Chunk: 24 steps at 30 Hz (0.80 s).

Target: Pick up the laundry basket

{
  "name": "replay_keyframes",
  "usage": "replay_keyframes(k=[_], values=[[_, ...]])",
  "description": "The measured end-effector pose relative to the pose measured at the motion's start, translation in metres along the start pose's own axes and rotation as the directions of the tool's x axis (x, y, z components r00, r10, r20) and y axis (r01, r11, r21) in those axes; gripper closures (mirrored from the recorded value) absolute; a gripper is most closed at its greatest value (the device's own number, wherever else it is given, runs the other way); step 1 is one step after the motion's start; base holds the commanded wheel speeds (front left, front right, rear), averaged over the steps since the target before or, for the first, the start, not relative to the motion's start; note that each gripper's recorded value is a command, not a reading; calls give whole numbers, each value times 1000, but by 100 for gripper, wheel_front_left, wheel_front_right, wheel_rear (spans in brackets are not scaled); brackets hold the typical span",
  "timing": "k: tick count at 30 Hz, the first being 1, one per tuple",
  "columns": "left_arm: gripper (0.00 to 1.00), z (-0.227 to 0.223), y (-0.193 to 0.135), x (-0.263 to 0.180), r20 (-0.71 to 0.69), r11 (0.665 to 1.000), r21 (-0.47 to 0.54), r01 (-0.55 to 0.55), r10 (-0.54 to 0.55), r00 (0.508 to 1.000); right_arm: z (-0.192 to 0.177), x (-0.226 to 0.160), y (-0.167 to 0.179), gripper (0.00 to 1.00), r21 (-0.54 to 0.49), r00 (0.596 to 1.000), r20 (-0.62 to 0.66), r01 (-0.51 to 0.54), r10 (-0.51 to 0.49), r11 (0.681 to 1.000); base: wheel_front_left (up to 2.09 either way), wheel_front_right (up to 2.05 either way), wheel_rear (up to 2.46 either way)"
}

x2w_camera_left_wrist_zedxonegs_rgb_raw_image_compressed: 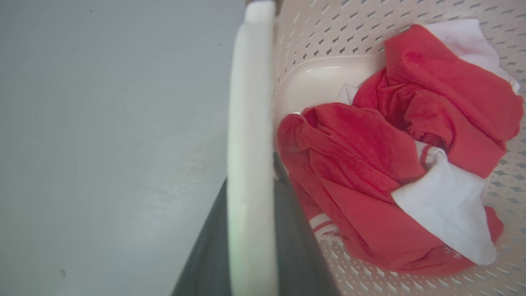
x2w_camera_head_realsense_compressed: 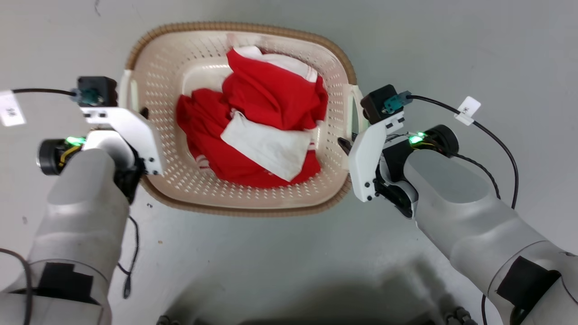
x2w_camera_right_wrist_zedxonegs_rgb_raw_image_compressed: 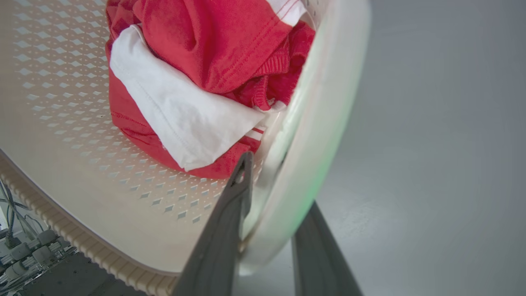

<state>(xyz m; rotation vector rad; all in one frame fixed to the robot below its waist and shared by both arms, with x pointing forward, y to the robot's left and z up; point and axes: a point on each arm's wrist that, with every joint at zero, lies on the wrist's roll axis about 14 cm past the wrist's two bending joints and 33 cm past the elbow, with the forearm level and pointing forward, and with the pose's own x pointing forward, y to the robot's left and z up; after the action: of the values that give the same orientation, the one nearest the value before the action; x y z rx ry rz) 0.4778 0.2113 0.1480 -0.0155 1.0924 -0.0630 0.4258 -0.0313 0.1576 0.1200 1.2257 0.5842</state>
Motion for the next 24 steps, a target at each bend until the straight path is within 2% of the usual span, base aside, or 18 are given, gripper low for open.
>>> replay_keyframes(k=[13, 24], values=[[100, 28, -43, -53, 24, 995, -55, 82, -80, 996, 28, -64, -10, 100, 22, 993, 38, 113, -114, 993, 0, 0, 0], [100, 33, -63, -100, 16, 991, -67, 120, -119, 993, 21, -115, 3, 100, 67, 990, -14, 139, -138, 988, 0, 0, 0]])
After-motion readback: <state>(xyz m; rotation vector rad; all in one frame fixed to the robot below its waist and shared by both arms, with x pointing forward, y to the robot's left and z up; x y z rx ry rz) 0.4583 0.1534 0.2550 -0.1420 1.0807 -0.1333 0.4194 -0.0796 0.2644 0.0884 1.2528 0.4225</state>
